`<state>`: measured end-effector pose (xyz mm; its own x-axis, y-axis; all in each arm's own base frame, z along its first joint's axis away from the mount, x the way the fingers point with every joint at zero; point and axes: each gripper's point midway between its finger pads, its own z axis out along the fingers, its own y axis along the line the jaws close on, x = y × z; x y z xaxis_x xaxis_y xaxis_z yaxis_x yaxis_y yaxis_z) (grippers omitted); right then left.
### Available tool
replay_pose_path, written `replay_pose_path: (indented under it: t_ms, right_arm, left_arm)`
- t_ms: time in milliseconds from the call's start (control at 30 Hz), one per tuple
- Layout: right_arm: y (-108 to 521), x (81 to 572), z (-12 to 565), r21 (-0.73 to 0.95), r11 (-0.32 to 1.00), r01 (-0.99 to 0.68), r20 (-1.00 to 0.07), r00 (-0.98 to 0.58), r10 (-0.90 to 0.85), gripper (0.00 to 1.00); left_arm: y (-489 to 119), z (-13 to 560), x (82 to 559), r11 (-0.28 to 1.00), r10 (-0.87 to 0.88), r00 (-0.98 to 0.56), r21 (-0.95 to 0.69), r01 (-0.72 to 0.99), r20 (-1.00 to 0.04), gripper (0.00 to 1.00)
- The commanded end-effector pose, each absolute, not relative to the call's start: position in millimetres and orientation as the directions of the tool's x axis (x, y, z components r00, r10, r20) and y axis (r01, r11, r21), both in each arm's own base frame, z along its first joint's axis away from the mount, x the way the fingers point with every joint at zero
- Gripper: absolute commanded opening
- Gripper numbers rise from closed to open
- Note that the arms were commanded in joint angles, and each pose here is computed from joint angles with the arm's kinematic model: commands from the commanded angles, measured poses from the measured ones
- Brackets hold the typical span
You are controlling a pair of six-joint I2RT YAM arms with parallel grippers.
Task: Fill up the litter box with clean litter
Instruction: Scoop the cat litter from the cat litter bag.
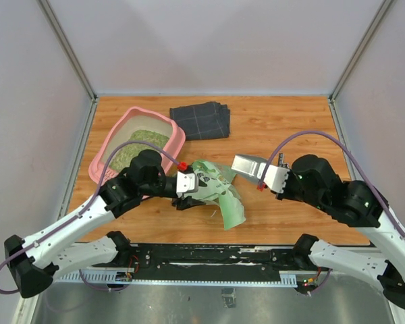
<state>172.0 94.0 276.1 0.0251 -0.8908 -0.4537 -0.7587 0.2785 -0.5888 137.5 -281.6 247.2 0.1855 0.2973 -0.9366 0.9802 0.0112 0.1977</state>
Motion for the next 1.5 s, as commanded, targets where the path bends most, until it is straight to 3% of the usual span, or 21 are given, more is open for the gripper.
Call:
replay_pose_path:
  t_ms: [0, 100, 300, 333, 467, 533, 933, 1233, 1467]
  right_arm:
    - [82, 163, 276, -0.578, 0.309, -0.755, -0.470, -0.002, -0.883, 0.01]
    - [84, 159, 273, -0.569, 0.289, -0.770, -0.476, 0.022, -0.879, 0.01]
    - [89, 151, 268, -0.541, 0.251, -0.803, -0.483, 0.052, -0.874, 0.01]
    - [90, 148, 268, -0.529, 0.241, -0.814, -0.484, 0.056, -0.873, 0.01]
    - [86, 130, 255, -0.456, 0.174, -0.873, -0.445, 0.055, -0.894, 0.01]
    - [80, 129, 247, -0.441, 0.155, -0.884, -0.398, 0.038, -0.916, 0.01]
    - [94, 129, 282, -0.452, 0.177, -0.874, -0.491, 0.078, -0.868, 0.01]
    - [107, 133, 278, -0.417, 0.160, -0.895, -0.486, 0.070, -0.871, 0.01]
    - [136, 171, 283, -0.462, 0.167, -0.871, -0.457, 0.073, -0.887, 0.01]
  left_arm:
    - [-289, 254, 145, 0.014, 0.303, 0.232, 0.248, 0.969, -0.924, 0.58]
    - [-289, 252, 148, 0.010, 0.316, 0.247, 0.264, 0.965, -0.916, 0.49]
    - [-292, 263, 155, 0.037, 0.307, 0.260, 0.285, 0.958, -0.915, 0.03]
    - [-293, 268, 158, 0.066, 0.293, 0.249, 0.279, 0.958, -0.923, 0.01]
    - [-288, 299, 181, 0.263, 0.217, 0.209, 0.263, 0.928, -0.954, 0.00]
    - [-287, 314, 183, 0.304, 0.163, 0.206, 0.248, 0.920, -0.965, 0.00]
    - [-284, 324, 181, 0.313, 0.139, 0.252, 0.284, 0.906, -0.958, 0.00]
    - [-284, 325, 176, 0.291, 0.122, 0.273, 0.297, 0.909, -0.954, 0.00]
    - [-286, 319, 166, 0.257, 0.079, 0.276, 0.287, 0.923, -0.958, 0.00]
